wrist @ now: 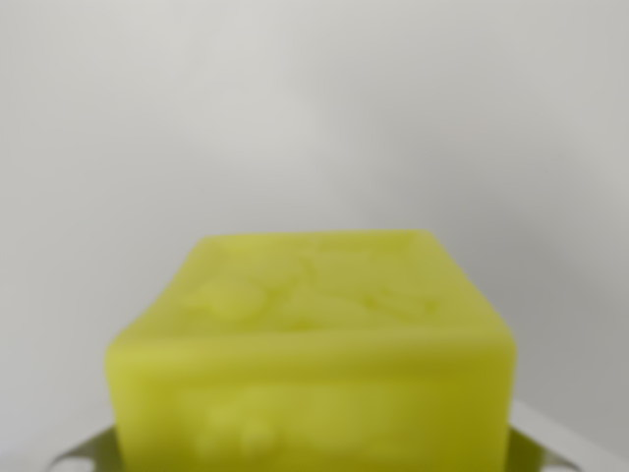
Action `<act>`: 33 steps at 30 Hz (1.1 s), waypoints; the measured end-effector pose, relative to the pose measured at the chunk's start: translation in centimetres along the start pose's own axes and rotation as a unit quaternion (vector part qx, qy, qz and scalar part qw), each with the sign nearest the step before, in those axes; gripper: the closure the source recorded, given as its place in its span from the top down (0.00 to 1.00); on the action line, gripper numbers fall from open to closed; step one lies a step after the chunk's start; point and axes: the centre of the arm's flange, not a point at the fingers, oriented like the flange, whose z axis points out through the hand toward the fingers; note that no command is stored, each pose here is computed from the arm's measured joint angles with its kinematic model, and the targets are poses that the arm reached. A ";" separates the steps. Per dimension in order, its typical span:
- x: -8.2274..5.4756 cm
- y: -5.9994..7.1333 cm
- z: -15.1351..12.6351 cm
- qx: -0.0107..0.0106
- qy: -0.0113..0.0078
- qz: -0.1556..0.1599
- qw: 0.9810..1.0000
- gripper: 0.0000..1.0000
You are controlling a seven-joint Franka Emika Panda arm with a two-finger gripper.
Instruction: Pick yellow cube
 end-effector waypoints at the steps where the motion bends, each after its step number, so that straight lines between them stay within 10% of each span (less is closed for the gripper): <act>1: 0.0 0.0 -0.2 0.000 0.000 0.000 1.000 0.00; 33: 0.0 0.0 -6.3 0.000 0.000 0.000 1.000 0.00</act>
